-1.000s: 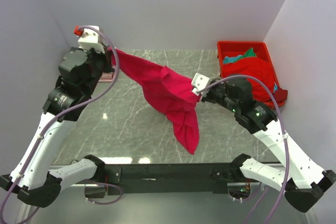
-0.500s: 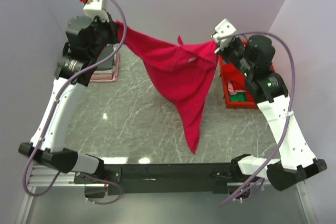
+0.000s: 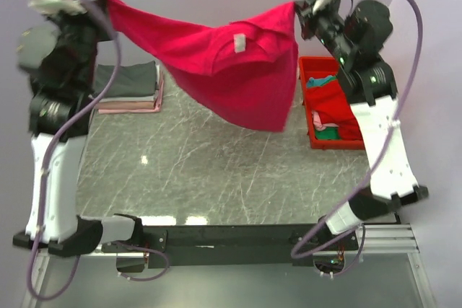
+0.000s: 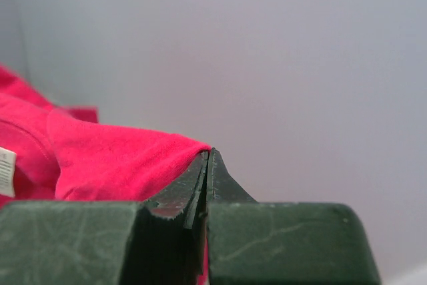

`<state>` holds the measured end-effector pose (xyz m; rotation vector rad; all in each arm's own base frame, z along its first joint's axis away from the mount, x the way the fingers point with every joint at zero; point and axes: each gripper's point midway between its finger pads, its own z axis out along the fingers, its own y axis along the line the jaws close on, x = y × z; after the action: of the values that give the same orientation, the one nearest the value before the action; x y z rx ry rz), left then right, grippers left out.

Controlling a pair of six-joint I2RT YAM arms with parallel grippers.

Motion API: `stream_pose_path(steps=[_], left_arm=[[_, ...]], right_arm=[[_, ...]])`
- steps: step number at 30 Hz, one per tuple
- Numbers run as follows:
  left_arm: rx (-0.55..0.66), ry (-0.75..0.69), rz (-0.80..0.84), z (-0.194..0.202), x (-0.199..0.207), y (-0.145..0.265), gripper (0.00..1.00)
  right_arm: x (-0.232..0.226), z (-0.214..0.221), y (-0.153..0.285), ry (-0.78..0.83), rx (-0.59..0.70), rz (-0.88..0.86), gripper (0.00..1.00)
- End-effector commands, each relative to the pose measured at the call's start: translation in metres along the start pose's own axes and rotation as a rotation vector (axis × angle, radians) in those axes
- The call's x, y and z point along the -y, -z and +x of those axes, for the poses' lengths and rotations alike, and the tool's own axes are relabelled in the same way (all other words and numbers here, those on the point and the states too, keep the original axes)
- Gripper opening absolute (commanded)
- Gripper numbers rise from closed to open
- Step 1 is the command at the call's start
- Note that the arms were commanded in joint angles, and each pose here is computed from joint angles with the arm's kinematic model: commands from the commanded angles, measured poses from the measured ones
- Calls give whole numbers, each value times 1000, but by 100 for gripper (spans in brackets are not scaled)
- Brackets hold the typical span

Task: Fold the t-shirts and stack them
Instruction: Flatten the tshirt out

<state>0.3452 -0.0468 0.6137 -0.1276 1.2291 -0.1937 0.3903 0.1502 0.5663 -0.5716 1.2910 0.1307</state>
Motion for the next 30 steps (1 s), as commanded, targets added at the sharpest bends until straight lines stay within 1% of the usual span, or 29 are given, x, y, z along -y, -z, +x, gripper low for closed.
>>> stream_pose_path(steps=[1,2,4,5,6,7,8,9,10,11,12,13,14,15,16,17,18,19,20,21,22,23,24,25,26,27,28,29,30], left_arm=[[289,42,-33,-103,-10,52,1],[320,45,-17,-116,-8,63,1],[359,66,16,-136,-3,78,1],[365,76,34,-139,0,84,1],[349,98,78,-133,7,85,1],[363,115,109,-139,11,98,1],[354,125,144,-135,16,103,1],[301,136,242,-116,33,104,1],[286,145,294,-111,41,110,1],[288,147,385,-113,53,132,1],[193,161,524,-81,75,139,1],[148,177,626,-67,89,152,1],[126,189,720,-61,99,176,1],[-27,286,780,-10,107,177,1],[-142,328,950,17,124,205,1],[-98,348,1058,15,131,229,1],[-305,506,1076,75,131,236,1],[-333,520,1130,86,131,258,3],[-410,554,1134,109,131,269,13],[-483,549,1116,144,127,276,40],[-499,532,1123,151,125,288,50],[-545,522,1160,161,126,301,55],[-608,499,1166,174,123,310,62],[-631,484,1174,177,123,313,65],[-645,470,1157,179,121,313,68],[-634,427,1146,177,120,311,76],[-640,414,1131,180,120,306,78],[-623,398,1093,178,118,297,79],[-639,375,1073,185,117,293,81]], right_arm=[[2,-32,-22,-135,111,-9,0],[7,-43,-28,-136,156,4,0],[11,-49,-32,-156,189,17,0],[12,-51,-35,-157,196,20,0],[13,-51,-35,-160,197,23,0],[14,-49,-35,-168,193,26,0],[8,-41,-36,-174,182,0,0],[7,-34,-36,-183,171,-10,0],[10,-24,-36,-195,158,-13,0],[6,-3,-37,-208,124,-28,0],[-3,8,-36,-215,115,-96,0],[-8,24,-36,-236,93,-126,0],[-9,67,-36,-244,23,-148,0],[-24,87,-32,-243,-11,-235,2],[-27,111,-30,-219,-54,-256,6],[-33,157,-23,-241,-147,-282,19],[-35,180,-17,-239,-195,-293,30],[-33,204,-13,-209,-246,-283,55],[-31,243,2,-232,-352,-274,62],[-28,260,9,-228,-394,-267,65],[-18,276,16,-208,-436,-239,67],[-16,297,27,-225,-486,-223,67],[1,309,38,-239,-514,-176,68],[4,319,47,-239,-536,-178,70],[4,327,55,-251,-565,-182,71],[4,330,60,-249,-576,-181,71],[0,334,67,-226,-589,-198,73],[-13,332,73,-248,-593,-251,73],[-25,330,77,-266,-591,-302,73]])
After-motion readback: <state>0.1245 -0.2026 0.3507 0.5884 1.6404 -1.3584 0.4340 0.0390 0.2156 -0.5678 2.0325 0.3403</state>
